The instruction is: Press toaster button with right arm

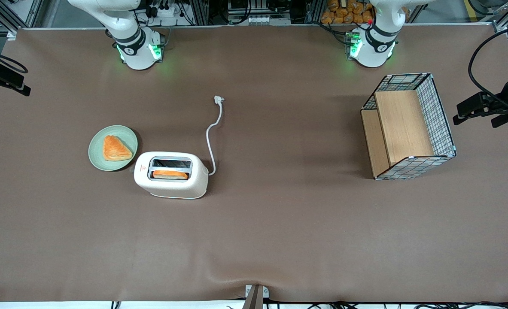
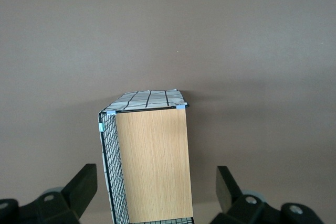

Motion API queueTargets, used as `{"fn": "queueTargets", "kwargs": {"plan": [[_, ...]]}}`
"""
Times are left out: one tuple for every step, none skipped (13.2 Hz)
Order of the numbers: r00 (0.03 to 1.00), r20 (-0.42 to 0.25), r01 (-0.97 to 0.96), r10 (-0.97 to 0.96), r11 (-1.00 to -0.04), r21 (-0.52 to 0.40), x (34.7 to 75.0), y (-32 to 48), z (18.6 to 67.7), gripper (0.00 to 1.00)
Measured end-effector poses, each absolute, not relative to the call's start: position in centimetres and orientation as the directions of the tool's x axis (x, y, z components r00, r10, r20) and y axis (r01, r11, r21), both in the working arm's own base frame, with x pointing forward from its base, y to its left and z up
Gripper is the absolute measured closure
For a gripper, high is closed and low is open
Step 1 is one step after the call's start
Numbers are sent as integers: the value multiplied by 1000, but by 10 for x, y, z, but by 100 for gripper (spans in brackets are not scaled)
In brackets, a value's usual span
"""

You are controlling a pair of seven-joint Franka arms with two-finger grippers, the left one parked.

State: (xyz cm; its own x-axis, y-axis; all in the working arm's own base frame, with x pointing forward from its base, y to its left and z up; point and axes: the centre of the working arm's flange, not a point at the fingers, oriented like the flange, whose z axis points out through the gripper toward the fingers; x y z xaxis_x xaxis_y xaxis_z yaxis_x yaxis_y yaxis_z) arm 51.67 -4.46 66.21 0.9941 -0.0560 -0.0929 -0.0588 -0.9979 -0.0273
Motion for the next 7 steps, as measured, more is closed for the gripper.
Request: {"fn": "queueTargets", "kwargs": {"plan": [[994, -93, -61, -58, -998, -27, 517, -45, 662, 0], [993, -94, -67, -64, -997, -27, 517, -45, 662, 0], [993, -94, -74, -71, -997, -26, 517, -45, 662, 0], [993, -94, -76, -73, -997, -26, 517, -45, 662, 0], [993, -95, -75, -73, -997, -26, 517, -44, 662, 0], [992, -100, -76, -73, -997, -26, 516, -44, 662, 0], [991, -112, -76, -73, -997, -26, 515, -44, 660, 0]]}}
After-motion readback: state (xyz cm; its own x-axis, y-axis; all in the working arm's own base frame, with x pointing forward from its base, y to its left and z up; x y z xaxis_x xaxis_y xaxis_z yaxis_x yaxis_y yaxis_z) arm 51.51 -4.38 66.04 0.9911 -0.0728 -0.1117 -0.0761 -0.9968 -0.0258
